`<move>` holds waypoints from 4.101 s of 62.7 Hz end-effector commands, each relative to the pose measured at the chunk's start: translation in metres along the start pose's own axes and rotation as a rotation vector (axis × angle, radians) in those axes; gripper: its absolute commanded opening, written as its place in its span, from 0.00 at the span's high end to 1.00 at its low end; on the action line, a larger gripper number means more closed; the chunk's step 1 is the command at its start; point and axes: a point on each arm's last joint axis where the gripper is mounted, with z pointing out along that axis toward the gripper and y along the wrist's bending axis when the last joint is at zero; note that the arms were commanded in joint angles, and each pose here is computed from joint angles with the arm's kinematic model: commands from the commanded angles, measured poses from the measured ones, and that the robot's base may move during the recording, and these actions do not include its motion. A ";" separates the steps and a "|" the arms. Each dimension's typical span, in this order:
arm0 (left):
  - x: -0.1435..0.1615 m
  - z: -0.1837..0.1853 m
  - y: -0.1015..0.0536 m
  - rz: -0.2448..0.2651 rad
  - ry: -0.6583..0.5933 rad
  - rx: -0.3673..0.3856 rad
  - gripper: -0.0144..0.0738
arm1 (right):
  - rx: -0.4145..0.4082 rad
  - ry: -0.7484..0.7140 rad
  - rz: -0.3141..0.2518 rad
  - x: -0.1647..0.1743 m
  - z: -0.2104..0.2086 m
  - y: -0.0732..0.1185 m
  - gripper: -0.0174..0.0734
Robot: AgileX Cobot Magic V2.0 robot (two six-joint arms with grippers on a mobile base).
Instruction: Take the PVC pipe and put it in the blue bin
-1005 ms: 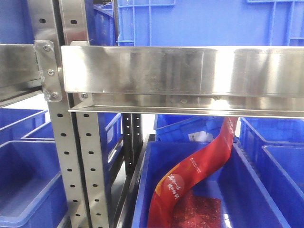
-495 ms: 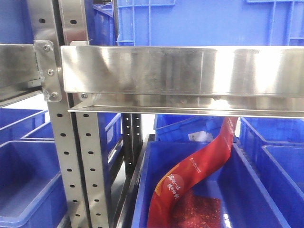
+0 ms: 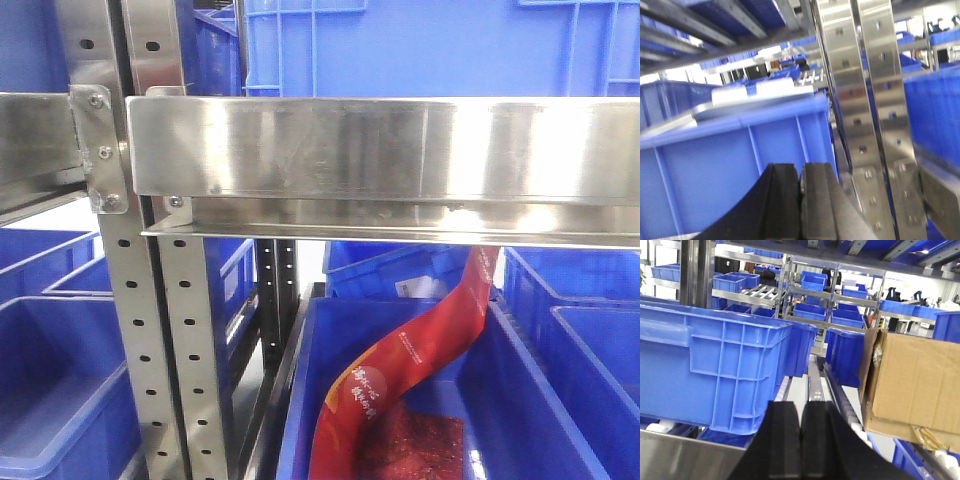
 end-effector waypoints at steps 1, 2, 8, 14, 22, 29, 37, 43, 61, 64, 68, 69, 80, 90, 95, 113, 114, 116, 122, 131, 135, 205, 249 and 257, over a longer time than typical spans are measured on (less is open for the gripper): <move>0.006 -0.003 -0.002 0.002 -0.010 -0.006 0.96 | 0.018 -0.025 -0.005 -0.001 -0.002 -0.001 0.99; 0.008 -0.004 -0.002 0.002 -0.008 -0.005 0.96 | 0.021 -0.026 -0.006 -0.001 -0.002 -0.001 0.99; 0.021 -0.008 -0.006 0.002 0.004 -0.002 0.96 | 0.032 -0.025 -0.007 -0.001 -0.002 -0.001 0.99; 0.033 -0.011 -0.009 0.002 0.020 0.003 0.96 | 0.033 -0.029 -0.008 -0.002 -0.003 -0.001 0.99; 0.049 -0.014 -0.014 0.002 0.039 0.008 0.96 | 0.036 -0.043 -0.008 0.003 -0.005 -0.001 0.99; 0.062 -0.017 -0.017 0.002 0.060 0.014 0.96 | 0.051 -0.021 -0.008 0.013 -0.004 0.000 0.99; 0.069 -0.019 -0.019 0.002 0.055 0.012 0.96 | 0.060 -0.015 -0.009 0.020 -0.006 0.001 0.99; 0.070 -0.019 -0.019 0.002 0.054 0.013 0.96 | 0.059 -0.010 -0.009 0.021 -0.005 0.001 0.99; 0.078 -0.019 -0.023 -0.002 0.053 0.041 0.96 | 0.059 0.005 -0.007 0.027 -0.004 0.001 0.99; 0.078 -0.019 -0.023 -0.001 0.054 0.039 0.96 | 0.058 0.017 -0.006 0.031 -0.003 0.001 0.99; 0.078 -0.019 -0.023 -0.001 0.057 0.039 0.96 | 0.056 0.035 -0.004 0.037 -0.001 0.002 0.99; 0.079 -0.019 -0.023 -0.001 0.063 0.040 0.96 | 0.055 0.040 -0.004 0.038 -0.001 0.002 0.99; 0.081 -0.019 -0.024 -0.001 0.083 0.043 0.96 | 0.048 0.107 0.003 0.061 0.004 0.004 0.99; 0.081 -0.019 -0.024 -0.001 0.083 0.043 0.96 | 0.039 0.169 0.010 0.080 0.006 0.005 0.99; 0.081 -0.019 -0.024 -0.001 0.083 0.043 0.96 | 0.036 0.180 0.010 0.083 0.006 0.006 0.99; 0.081 -0.019 -0.024 -0.001 0.083 0.043 0.96 | 0.037 0.178 0.010 0.082 0.006 0.006 0.99; 0.081 -0.019 -0.024 -0.001 0.083 0.043 0.96 | 0.037 0.178 0.010 0.082 0.006 0.006 0.99; 0.081 -0.019 -0.024 -0.001 0.083 0.043 0.96 | 0.037 0.181 0.011 0.083 0.007 0.006 0.99; 0.081 -0.019 -0.024 -0.001 0.083 0.043 0.96 | 0.040 0.182 0.011 0.087 0.007 0.006 0.99; 0.081 -0.019 -0.024 -0.001 0.082 0.043 0.96 | 0.048 0.214 0.016 0.108 0.009 0.007 0.99; 0.081 -0.019 -0.024 -0.001 0.082 0.043 0.96 | 0.045 0.248 0.020 0.120 0.009 0.008 0.99; 0.081 -0.019 -0.024 -0.001 0.082 0.043 0.96 | 0.041 0.268 0.021 0.122 0.009 0.009 0.99; 0.081 -0.019 -0.024 -0.001 0.086 0.043 0.96 | 0.041 0.268 0.021 0.122 0.009 0.009 0.99; 0.081 -0.019 -0.024 -0.001 0.090 0.044 0.96 | 0.041 0.268 0.021 0.122 0.009 0.009 0.99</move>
